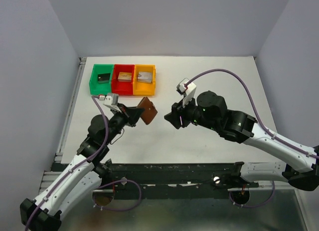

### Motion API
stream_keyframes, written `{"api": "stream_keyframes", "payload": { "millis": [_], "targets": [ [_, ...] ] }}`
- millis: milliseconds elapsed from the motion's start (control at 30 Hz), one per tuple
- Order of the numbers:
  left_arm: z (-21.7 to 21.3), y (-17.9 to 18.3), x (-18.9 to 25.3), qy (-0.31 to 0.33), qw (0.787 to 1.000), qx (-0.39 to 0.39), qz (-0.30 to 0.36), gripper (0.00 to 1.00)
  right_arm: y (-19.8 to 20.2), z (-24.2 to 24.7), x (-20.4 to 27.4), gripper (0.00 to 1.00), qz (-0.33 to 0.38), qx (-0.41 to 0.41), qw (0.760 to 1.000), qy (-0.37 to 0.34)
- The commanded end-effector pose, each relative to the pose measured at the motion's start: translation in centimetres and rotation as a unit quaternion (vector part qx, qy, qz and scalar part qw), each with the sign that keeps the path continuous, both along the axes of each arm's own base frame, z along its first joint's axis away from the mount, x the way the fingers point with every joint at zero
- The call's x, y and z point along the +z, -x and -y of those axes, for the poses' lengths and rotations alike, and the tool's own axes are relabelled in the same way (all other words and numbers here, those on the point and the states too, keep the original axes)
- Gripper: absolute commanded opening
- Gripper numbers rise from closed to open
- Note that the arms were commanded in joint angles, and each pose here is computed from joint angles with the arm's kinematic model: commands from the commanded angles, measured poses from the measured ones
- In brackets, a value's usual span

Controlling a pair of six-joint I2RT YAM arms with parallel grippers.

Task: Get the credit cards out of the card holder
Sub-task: Open the card holder.

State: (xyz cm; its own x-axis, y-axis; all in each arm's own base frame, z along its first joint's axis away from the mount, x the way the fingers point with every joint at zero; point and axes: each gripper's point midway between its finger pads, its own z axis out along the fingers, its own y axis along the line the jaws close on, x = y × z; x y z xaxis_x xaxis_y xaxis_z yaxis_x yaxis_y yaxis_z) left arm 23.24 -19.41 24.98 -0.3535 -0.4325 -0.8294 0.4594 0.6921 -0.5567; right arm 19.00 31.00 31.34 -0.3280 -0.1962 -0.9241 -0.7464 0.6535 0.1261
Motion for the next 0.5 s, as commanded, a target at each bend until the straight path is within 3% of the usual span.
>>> {"api": "stream_keyframes", "payload": {
  "millis": [0, 267, 467],
  "targets": [
    [2.0, 2.1, 5.2, 0.06, 0.982, -0.156, 0.089, 0.0, 2.0, -1.9, 0.5, 0.55, -0.012, 0.075, 0.997, -0.028],
    [3.9, 3.5, 7.0, 0.11, 0.939, -0.31, 0.102, 0.0, 4.4, -3.6, 2.0, 0.51, -0.024, 0.156, 0.986, -0.052],
    [4.4, 5.1, 8.5, 0.12, 0.911, -0.374, 0.127, 0.0, 0.7, -1.5, -0.3, 0.4, -0.018, 0.044, 0.999, 0.019]
  ]
}}
